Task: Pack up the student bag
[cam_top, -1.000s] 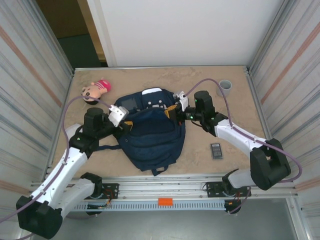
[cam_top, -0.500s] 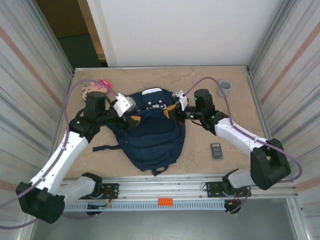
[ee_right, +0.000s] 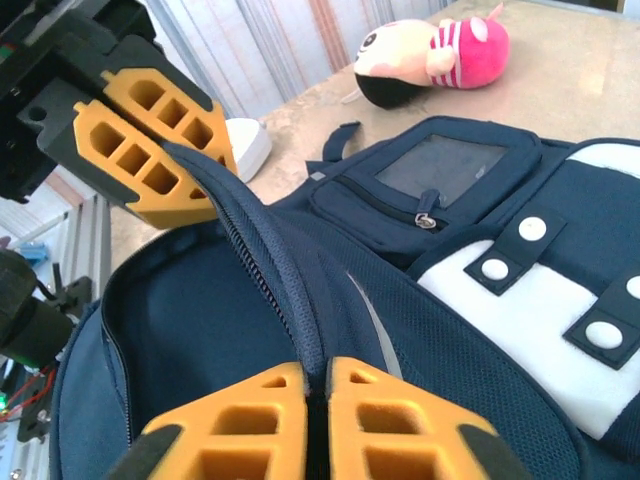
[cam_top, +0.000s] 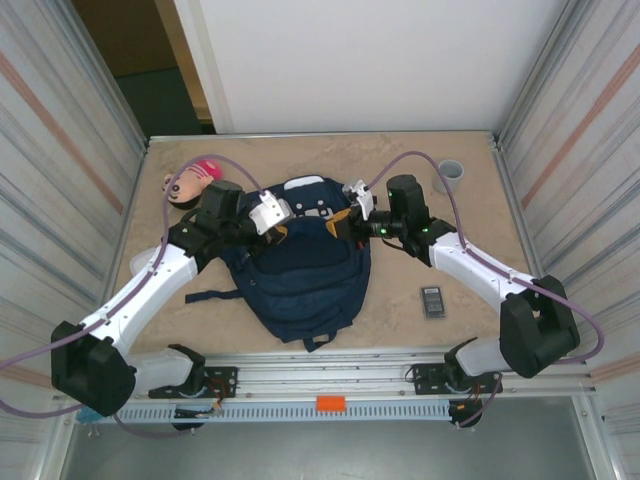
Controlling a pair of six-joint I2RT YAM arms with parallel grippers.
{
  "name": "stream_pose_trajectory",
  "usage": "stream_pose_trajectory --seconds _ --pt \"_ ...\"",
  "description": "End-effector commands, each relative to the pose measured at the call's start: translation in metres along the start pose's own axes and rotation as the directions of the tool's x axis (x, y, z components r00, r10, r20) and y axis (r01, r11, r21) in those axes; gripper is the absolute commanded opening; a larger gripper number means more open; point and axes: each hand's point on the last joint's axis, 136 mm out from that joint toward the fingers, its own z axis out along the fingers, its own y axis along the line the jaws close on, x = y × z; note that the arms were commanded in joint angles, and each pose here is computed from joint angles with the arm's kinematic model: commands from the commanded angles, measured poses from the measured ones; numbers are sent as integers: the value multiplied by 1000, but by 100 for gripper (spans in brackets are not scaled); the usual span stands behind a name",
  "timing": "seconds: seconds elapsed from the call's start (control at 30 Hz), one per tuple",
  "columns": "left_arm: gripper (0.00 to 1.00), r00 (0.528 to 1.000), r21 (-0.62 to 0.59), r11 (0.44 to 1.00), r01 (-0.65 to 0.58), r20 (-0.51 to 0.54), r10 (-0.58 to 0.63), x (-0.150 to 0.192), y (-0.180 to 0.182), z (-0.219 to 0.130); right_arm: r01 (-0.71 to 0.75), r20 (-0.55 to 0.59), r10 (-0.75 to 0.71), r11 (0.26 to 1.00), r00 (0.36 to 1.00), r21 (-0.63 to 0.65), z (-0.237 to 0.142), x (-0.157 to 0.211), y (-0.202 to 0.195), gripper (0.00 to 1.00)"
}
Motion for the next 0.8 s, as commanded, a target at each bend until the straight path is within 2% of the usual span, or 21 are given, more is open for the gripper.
stream_pose_trajectory --seconds 0.0,0.07,0.13,0.23,0.37,0.53,0.6,0.7,0.77 --pt "0 999 -73 997 0 54 3 -15 14 -10 -18 61 14 997 998 73 -18 -33 -1 22" --pt "0 998 -89 996 19 61 -14 -15 17 -12 -107 68 94 966 993 236 -38 -39 -16 32" --pt "0 996 -105 993 49 78 -41 -16 22 -16 -204 69 193 885 979 418 -66 -36 -35 53" --pt "0 993 -127 989 75 95 -64 -17 27 -21 -296 39 334 769 942 566 -104 -13 -51 65" --pt "0 993 -135 987 89 94 -76 -14 28 -23 -372 17 539 558 842 742 -155 42 -71 67" --pt "0 992 -134 986 97 90 -85 -12 27 -24 -431 99 780 231 618 872 -210 125 -83 70" --pt "0 992 -136 986 99 90 -87 -11 27 -24 -457 151 833 133 532 879 -219 153 -86 71" --pt "0 992 -135 986 101 95 -88 -12 27 -25 -508 207 883 40 421 860 -219 186 -84 71" --pt "0 991 -133 986 102 95 -90 -12 27 -24 -517 220 895 14 388 856 -215 200 -82 71"
